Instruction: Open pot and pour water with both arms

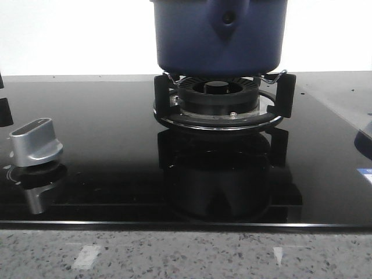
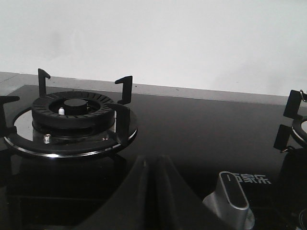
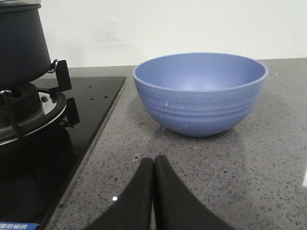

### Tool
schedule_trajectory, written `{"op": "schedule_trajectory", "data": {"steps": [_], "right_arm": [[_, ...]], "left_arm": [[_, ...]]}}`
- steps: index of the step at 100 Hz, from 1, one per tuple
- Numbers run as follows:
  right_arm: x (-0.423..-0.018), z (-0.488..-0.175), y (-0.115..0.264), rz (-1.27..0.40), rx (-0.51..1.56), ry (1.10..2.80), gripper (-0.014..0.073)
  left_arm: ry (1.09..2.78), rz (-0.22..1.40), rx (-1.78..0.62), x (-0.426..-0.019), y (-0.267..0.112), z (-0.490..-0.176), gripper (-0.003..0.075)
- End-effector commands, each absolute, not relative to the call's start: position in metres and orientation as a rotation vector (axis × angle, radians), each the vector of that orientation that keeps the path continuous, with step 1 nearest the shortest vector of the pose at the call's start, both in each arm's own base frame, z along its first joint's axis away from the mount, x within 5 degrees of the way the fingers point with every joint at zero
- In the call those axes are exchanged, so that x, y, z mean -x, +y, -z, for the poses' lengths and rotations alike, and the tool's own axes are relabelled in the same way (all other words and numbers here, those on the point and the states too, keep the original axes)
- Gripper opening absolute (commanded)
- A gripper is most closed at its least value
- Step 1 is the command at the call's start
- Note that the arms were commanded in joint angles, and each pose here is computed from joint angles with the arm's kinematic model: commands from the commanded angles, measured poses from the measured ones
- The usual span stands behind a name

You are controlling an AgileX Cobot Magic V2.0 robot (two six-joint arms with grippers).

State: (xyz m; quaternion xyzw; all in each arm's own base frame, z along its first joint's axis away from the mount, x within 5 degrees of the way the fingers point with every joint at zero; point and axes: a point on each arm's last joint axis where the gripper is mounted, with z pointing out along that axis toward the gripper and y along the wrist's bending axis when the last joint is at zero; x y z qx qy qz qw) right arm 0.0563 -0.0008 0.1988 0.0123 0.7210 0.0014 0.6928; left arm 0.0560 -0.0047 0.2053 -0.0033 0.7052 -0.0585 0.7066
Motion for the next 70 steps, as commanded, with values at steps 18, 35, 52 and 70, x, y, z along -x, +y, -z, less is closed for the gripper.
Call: {"op": "schedule_trajectory", "data": {"steps": [18, 35, 52, 70], "right_arm": [[-0.0556, -0.1998, -0.0014, -0.002, -0.04, 1.517, -0.0046], [-0.0556, -0.1998, -0.0013, -0.01, -0.047, 1.517, -0.0046], [-0.0556, -0.1998, -0.0011, -0.09, -0.119, 1.514, -0.0046], [-0.0555, -0.2016, -0.0012, -0.184, -0.207, 1.486, -0.0046]], "left_arm": [[1.487, 0.145, 0.018, -0.055, -0.0043, -0.2037, -0.002], [1.487, 0.171, 0.042, -0.055, -0.0043, -0.2037, -0.002], [1.487, 0.194, 0.063, -0.055, -0.0043, -0.2037, -0.002], [1.485, 0.284, 0.147, -0.055, -0.0043, -0.2037, -0.002]]}}
